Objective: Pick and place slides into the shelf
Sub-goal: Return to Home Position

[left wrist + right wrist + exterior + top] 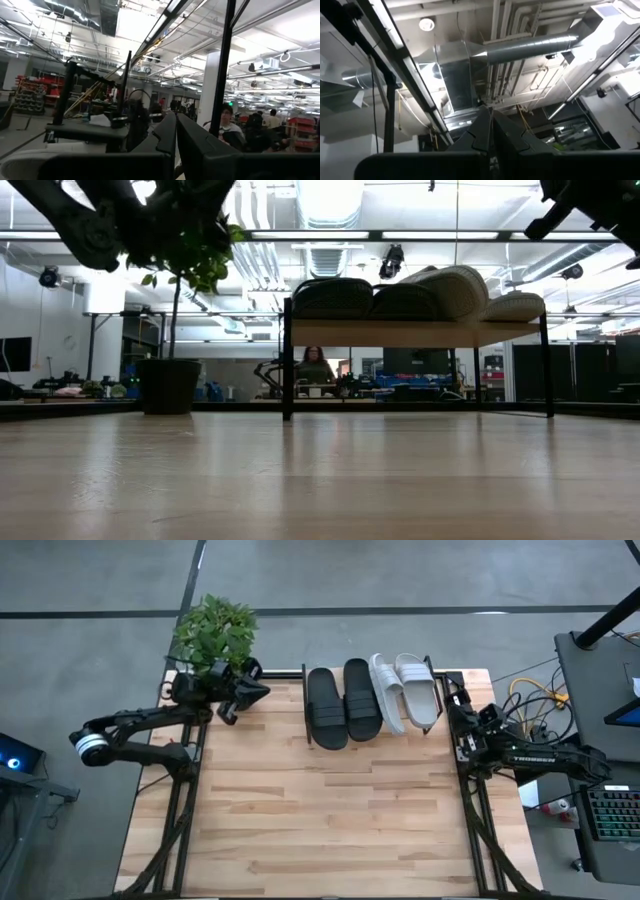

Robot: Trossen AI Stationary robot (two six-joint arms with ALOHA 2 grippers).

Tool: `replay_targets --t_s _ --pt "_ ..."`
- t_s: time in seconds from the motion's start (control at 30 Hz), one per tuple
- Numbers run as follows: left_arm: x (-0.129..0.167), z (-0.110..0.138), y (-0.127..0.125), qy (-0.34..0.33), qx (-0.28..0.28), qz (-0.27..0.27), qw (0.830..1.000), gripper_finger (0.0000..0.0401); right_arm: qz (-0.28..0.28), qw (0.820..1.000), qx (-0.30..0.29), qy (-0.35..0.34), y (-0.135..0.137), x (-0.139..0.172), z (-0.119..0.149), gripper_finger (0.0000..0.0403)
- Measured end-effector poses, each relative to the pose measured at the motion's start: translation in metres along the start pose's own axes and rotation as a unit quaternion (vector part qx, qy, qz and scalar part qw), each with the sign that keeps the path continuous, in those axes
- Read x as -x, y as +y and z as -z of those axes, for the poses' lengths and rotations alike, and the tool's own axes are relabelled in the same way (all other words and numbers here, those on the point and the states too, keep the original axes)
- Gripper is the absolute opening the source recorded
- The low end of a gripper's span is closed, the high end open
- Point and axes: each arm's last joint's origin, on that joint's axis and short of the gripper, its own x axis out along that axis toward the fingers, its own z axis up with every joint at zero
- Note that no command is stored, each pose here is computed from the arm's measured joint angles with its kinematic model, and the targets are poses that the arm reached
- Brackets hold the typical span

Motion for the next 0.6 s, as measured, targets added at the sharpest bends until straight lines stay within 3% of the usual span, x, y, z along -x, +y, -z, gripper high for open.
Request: replay_targets --t_s 0.4,0.6 --pt "0.017 0.010 -0.028 -0.002 0.070 0.012 0.997 0.0000 0.019 1.000 0.001 0.015 -0.002 0.000 0.003 0.0008" --pt "0.028 0.013 -0.042 0.002 0.079 0.026 0.996 0.0000 0.022 1.000 0.002 0.020 -0.003 0.000 0.004 0.0008"
